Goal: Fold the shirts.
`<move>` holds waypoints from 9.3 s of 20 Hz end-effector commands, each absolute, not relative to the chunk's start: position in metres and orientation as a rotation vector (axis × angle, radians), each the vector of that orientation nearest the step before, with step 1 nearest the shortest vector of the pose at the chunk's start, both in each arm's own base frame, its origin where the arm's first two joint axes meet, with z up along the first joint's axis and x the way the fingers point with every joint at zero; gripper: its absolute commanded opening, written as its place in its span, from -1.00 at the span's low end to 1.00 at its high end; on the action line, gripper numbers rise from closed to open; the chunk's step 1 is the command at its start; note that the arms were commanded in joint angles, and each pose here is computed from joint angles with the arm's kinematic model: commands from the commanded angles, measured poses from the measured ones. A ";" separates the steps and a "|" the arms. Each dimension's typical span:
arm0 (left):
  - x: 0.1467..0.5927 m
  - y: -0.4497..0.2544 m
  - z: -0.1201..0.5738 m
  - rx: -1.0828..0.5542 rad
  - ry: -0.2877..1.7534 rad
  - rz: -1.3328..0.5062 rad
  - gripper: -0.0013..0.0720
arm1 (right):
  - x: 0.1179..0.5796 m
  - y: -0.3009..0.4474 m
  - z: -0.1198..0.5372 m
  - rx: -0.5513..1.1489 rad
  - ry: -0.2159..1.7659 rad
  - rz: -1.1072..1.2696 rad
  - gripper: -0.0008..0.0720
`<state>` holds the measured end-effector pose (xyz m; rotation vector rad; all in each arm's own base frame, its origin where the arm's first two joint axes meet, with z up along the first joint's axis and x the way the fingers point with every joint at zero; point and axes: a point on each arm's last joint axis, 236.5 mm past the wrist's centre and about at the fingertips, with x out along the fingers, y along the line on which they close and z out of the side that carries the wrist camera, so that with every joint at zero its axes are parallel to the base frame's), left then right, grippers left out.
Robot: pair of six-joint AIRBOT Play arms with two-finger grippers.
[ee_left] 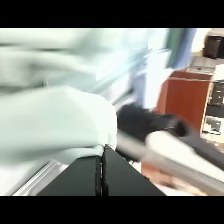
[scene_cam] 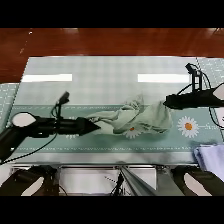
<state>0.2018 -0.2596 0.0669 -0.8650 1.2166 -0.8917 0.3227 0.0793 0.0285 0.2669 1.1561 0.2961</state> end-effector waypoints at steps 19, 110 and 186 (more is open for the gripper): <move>0.107 -0.138 0.524 -0.307 -0.433 -0.536 -0.89 | 0.204 0.037 0.501 0.080 -0.073 0.157 -0.90; 0.199 -0.105 -0.134 -0.704 1.742 -0.303 -0.89 | 0.370 -0.101 0.041 0.347 1.472 0.035 0.29; 0.468 -0.040 0.095 -0.551 0.723 -0.191 -0.89 | 0.575 0.010 0.144 0.179 0.703 0.075 -0.90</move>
